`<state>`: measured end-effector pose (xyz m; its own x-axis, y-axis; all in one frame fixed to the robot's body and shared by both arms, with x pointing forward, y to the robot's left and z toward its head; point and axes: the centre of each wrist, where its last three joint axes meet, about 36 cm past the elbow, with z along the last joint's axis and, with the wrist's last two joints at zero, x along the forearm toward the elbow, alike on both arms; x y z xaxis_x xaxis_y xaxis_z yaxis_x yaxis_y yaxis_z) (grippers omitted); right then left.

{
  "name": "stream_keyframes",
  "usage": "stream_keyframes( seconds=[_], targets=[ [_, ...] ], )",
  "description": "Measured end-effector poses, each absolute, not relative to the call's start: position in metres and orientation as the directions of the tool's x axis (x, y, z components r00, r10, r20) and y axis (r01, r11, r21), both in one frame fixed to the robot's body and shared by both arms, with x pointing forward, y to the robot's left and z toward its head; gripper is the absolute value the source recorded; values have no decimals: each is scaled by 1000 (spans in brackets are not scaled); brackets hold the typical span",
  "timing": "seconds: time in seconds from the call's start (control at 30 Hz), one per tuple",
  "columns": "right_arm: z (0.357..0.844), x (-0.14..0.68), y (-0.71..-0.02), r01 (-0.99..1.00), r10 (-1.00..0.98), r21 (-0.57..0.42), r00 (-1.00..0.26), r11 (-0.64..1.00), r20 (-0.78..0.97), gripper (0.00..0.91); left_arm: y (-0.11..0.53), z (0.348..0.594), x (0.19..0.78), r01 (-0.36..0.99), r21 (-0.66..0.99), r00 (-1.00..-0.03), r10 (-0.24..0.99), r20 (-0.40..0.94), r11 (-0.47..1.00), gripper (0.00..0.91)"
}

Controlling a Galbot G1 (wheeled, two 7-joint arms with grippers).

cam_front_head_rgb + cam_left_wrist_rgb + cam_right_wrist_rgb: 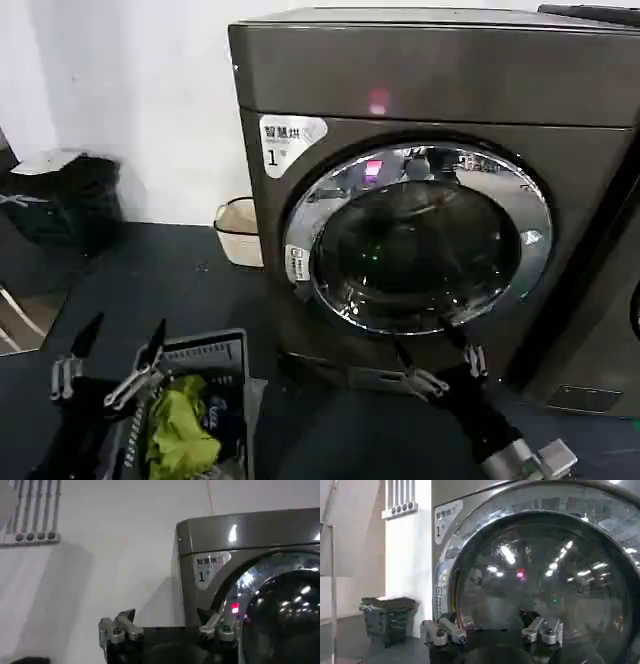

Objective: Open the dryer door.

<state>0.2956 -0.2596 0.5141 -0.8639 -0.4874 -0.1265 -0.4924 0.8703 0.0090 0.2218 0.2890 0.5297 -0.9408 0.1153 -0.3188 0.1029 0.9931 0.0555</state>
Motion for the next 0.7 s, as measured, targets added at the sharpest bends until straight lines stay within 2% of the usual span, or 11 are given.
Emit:
stream_keyframes(
  seconds=[0.4, 0.5, 0.7],
  targets=[
    [517, 381, -276, -657, -663, -90, -740, 748, -110, 907, 288, 537, 223, 77, 23, -960, 81, -270, 997, 907],
    [515, 408, -276, -690, -697, -98, -710, 717, -99, 907, 290, 540, 224, 88, 10, -969, 88, -230, 996, 907],
    [510, 457, -257, -735, -744, -117, -664, 668, -80, 907, 296, 544, 226, 91, -6, -968, 87, -235, 996, 907]
  ],
)
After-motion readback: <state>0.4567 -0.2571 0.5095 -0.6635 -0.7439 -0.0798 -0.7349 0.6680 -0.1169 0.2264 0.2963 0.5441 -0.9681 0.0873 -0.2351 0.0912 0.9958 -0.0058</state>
